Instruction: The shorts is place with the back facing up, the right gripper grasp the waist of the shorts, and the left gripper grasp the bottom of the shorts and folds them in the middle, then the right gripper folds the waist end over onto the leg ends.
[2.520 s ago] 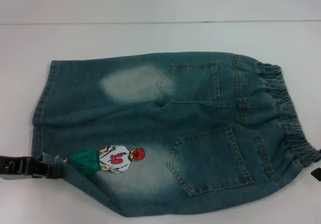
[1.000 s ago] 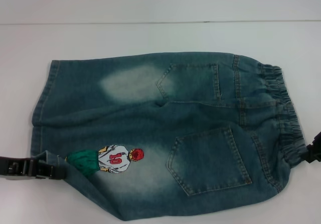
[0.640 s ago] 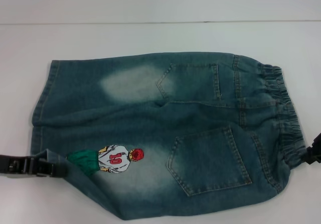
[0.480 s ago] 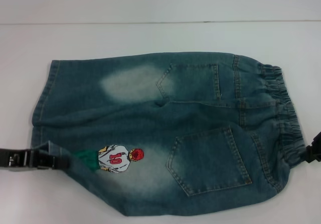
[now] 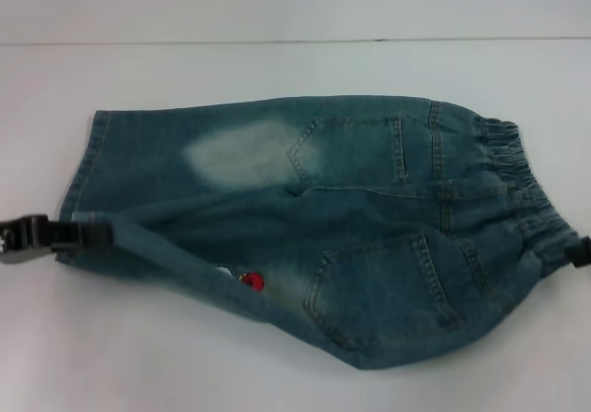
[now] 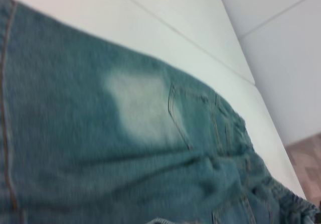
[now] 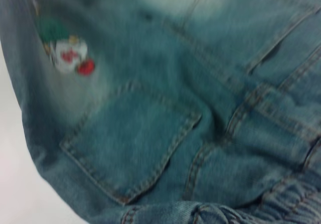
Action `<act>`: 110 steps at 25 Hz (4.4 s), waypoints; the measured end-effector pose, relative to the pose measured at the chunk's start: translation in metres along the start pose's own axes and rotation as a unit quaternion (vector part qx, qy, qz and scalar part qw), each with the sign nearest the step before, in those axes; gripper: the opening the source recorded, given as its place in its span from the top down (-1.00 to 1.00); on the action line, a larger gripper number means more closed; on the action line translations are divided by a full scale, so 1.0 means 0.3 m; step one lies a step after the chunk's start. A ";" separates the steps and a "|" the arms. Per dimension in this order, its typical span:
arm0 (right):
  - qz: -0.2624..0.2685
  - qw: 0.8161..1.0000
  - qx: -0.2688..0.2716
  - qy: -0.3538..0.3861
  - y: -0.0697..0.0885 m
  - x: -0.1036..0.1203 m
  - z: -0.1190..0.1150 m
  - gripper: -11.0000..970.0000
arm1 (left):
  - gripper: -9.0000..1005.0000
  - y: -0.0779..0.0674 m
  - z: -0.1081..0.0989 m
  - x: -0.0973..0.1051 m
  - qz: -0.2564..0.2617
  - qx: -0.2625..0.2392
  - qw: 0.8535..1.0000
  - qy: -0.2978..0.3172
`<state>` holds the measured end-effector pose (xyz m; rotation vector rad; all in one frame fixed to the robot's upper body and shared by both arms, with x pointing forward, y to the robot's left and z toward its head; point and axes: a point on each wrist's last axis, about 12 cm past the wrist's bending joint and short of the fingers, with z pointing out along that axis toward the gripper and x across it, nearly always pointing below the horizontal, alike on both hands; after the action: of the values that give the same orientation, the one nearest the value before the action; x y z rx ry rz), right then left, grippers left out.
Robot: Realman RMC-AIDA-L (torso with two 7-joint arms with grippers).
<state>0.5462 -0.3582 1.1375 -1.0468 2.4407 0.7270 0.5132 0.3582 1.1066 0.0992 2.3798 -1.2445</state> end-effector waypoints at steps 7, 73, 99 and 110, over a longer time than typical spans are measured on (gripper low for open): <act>0.050 0.992 0.020 -0.114 -0.044 0.038 -0.013 0.86 | 0.82 -0.001 0.001 -0.062 0.011 -0.013 0.999 -0.040; 0.133 0.936 0.169 -0.279 -0.159 -0.129 0.282 0.57 | 0.34 0.113 0.173 -0.194 0.054 -0.187 0.963 -0.184; 0.219 0.961 0.106 -0.128 -0.171 -0.259 -0.098 -0.80 | -0.74 -0.092 0.276 -0.053 0.326 0.066 0.940 -0.069; 0.218 0.961 0.146 -0.081 -0.180 -0.312 0.072 -0.74 | -0.74 -0.100 0.319 -0.032 0.336 0.073 0.937 -0.060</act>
<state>0.6502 -0.3256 1.1534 -0.3250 2.5533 0.5281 0.5480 0.2657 1.0865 0.7865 1.8870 -1.0363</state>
